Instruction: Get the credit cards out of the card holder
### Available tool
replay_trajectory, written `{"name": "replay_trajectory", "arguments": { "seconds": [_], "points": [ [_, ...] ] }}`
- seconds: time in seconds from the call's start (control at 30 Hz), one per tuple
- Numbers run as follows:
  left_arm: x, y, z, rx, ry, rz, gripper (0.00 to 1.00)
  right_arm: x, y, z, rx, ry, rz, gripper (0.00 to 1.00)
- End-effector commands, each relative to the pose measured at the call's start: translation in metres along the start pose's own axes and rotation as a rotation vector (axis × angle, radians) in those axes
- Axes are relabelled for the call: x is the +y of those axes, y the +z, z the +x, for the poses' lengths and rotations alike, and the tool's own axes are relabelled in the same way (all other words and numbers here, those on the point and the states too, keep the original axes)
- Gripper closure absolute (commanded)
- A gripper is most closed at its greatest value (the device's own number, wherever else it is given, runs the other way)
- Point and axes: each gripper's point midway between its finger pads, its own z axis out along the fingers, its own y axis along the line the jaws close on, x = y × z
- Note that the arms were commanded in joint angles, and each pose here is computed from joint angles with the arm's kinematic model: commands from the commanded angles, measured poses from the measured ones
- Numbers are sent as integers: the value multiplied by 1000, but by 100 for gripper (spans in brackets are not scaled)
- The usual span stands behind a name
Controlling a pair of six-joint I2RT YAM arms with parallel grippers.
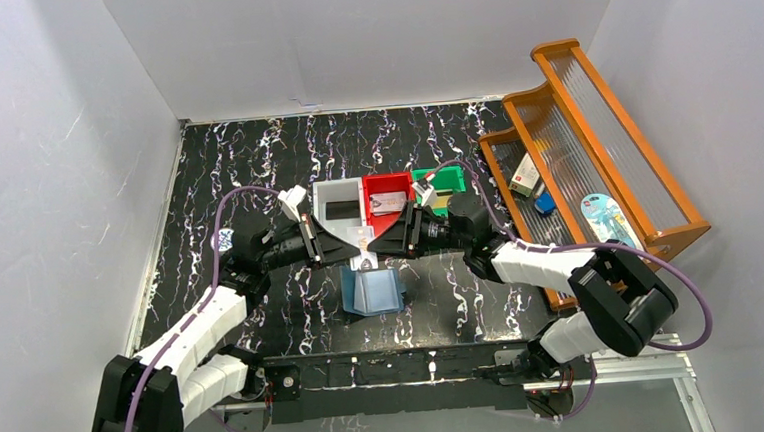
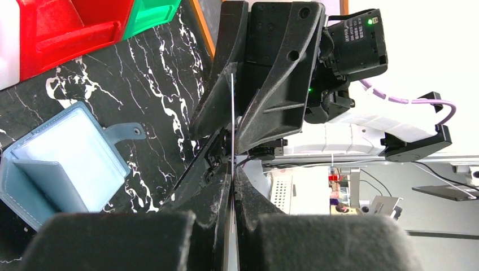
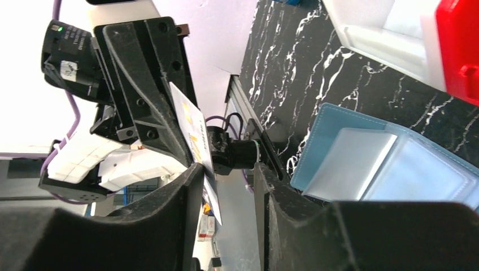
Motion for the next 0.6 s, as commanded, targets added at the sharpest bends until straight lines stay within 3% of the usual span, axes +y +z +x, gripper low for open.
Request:
{"name": "replay_trajectory", "arguments": {
  "seconds": [0.0, 0.2, 0.4, 0.5, 0.57],
  "points": [
    [-13, -3, 5, 33, 25, 67, 100, 38, 0, -9, -2, -61, -146, 57],
    [-13, -3, 6, 42, 29, 71, 100, 48, -1, -3, 37, -76, -209, 69],
    [-11, -2, 5, 31, 23, 66, 99, 50, -3, -2, 38, -68, -237, 90],
    [-7, -3, 5, 22, 19, 48, 86, 48, -4, -4, 19, -68, -227, 100],
    [-3, -3, 5, 17, 22, 21, 68, 46, -4, -5, 8, -75, -209, 100]
  ]
}}
